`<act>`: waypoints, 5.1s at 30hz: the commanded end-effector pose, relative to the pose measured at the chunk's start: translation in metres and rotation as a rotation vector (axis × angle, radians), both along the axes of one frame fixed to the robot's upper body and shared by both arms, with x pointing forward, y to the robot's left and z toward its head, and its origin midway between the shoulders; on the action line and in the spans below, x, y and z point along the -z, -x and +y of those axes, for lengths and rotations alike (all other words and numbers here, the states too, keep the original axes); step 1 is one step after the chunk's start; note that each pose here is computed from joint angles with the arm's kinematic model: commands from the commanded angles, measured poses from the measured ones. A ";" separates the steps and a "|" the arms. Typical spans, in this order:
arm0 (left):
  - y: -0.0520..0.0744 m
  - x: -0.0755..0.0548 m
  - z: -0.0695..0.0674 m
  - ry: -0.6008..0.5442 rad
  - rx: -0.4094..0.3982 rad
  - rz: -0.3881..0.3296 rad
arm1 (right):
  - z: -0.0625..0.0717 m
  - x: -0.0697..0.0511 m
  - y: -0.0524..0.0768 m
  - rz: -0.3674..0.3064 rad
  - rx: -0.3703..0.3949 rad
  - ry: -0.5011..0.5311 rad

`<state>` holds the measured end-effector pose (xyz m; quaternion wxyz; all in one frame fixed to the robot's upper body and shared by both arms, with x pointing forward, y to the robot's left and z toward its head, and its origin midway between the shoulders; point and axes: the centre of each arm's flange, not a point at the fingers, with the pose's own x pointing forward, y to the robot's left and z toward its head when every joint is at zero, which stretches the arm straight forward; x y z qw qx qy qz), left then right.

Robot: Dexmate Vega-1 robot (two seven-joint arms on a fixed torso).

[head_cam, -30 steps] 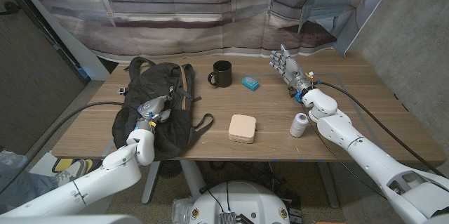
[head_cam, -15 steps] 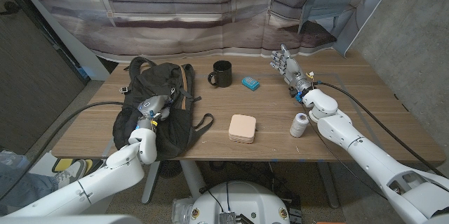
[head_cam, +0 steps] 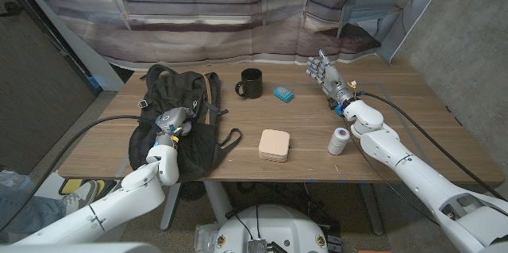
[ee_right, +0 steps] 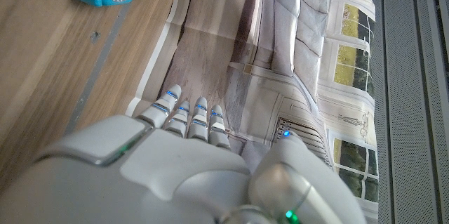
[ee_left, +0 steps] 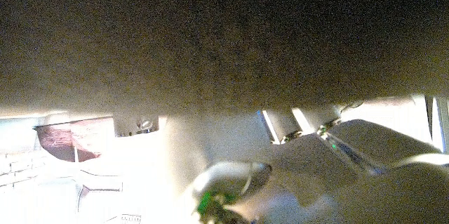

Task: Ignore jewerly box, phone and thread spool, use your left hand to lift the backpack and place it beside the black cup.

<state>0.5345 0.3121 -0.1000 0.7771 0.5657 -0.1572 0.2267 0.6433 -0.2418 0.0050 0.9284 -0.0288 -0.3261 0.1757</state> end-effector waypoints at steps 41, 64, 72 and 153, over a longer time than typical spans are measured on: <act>0.021 -0.039 0.011 0.026 -0.009 -0.087 | 0.010 -0.007 0.003 -0.021 -0.014 -0.006; 0.031 -0.054 0.008 0.030 -0.015 -0.107 | 0.008 -0.011 0.006 -0.036 -0.023 -0.008; 0.039 -0.060 0.007 0.029 -0.018 -0.134 | 0.007 -0.013 0.008 -0.043 -0.024 -0.008; 0.079 -0.118 -0.013 0.017 -0.017 -0.314 | 0.007 -0.029 0.019 -0.084 -0.045 -0.003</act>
